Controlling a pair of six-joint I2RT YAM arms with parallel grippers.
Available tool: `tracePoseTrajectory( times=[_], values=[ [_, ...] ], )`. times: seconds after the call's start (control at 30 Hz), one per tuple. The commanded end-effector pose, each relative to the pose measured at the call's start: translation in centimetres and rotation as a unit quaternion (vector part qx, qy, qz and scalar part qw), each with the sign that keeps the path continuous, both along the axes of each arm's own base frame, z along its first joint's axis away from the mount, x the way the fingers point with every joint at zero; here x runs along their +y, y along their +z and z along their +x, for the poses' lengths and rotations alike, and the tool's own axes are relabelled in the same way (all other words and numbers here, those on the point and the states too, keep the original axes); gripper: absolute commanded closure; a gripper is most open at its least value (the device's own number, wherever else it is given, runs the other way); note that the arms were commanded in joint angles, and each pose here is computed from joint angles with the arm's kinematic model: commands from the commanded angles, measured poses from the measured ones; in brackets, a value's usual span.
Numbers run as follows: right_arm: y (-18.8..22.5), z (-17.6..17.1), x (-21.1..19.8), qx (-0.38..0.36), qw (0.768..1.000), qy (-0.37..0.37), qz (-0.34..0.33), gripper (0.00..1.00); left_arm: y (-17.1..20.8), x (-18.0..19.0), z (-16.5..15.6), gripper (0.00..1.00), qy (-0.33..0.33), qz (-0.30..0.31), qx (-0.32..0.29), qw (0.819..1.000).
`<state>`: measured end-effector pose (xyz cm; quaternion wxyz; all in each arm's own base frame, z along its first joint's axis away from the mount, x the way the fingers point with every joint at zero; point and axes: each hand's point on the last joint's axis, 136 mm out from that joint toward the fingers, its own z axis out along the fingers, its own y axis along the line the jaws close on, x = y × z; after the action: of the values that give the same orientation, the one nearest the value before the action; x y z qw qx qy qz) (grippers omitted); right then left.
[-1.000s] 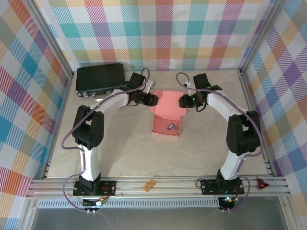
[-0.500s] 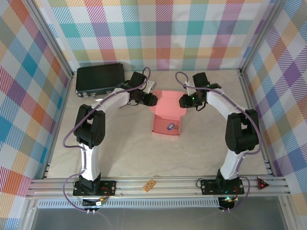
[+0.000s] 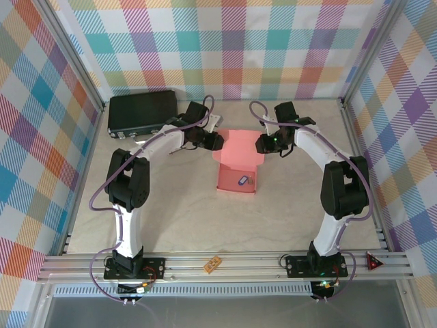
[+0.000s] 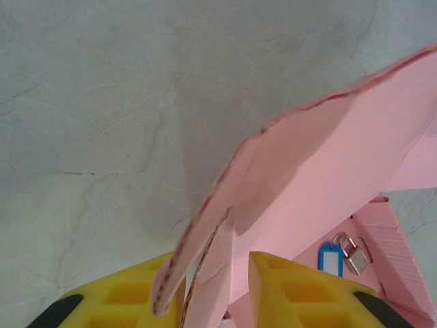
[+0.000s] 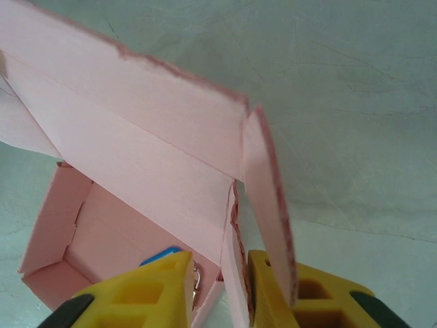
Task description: Fold the paper box
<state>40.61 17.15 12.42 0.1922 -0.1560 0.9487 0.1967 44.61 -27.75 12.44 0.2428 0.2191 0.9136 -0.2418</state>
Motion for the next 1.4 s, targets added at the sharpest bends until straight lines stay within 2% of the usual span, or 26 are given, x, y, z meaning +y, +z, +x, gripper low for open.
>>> tracePoseTrajectory(
  times=[0.0,0.47,0.8,1.2,1.37],
  values=[
    [1.3,0.0,0.1,-0.008,1.000,0.010,0.004,0.74,2.7,0.3,0.3,0.70,-0.001,-0.018,-0.016,1.000],
    [1.9,0.1,0.1,-0.022,1.000,0.007,-0.006,0.83,3.5,0.5,-0.1,0.77,0.004,-0.018,-0.018,1.000],
    [2.2,0.1,0.1,-0.040,0.999,-0.008,-0.010,0.88,4.6,0.8,-0.2,0.88,0.019,-0.023,-0.031,0.999],
    [1.8,0.0,0.2,-0.043,0.999,-0.008,-0.018,0.91,2.6,0.7,-0.6,0.86,0.025,-0.019,-0.013,0.999],
    [1.8,0.0,0.4,-0.050,0.998,-0.013,-0.019,0.94,2.4,0.8,-0.5,0.92,0.047,-0.025,-0.018,0.998]
  ],
)
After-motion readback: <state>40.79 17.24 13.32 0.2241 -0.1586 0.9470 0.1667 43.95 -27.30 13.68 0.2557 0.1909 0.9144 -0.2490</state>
